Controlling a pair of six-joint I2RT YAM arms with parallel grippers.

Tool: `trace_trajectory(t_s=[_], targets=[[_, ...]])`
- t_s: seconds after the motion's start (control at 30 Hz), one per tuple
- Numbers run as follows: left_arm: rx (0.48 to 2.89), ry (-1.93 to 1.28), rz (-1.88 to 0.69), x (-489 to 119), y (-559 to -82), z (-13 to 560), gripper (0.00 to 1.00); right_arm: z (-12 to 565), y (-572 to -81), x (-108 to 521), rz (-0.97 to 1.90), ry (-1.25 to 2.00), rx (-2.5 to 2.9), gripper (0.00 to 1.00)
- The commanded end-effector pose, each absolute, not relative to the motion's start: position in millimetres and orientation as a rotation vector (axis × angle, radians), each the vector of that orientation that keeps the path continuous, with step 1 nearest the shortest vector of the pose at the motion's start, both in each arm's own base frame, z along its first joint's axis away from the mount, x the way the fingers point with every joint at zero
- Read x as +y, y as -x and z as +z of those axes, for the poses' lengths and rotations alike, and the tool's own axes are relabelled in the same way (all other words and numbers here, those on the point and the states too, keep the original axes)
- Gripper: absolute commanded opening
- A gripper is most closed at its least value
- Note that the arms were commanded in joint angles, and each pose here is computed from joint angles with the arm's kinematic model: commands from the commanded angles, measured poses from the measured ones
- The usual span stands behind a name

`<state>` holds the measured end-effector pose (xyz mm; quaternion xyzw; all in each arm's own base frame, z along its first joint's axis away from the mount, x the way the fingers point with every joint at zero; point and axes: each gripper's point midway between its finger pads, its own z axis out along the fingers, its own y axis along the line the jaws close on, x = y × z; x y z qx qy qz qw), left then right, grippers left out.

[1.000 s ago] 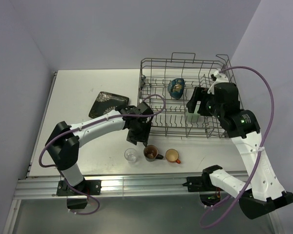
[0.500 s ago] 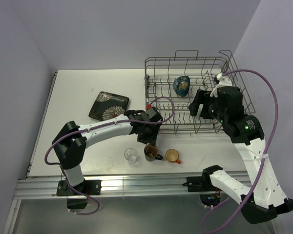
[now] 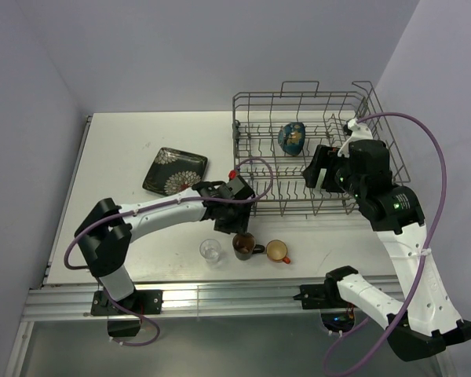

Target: Load the mixed dishes into the dish rack

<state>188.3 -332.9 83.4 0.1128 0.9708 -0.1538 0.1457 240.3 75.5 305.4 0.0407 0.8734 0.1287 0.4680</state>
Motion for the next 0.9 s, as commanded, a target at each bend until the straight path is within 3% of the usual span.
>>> trace_trajectory(t_s=[0.0,0.5,0.87], targets=[[2.826,-0.255,-0.341,-304,-186,74,0.57,309,-237,74,0.311,-0.088,2.121,0.84],[2.718,-0.167,-0.341,-283,-190,99,0.63,304,-238,85,0.38,-0.086,2.133,0.84],[2.777,-0.224,-0.332,-296,-190,77,0.63,308,-237,83,0.37,-0.078,2.13,0.83]])
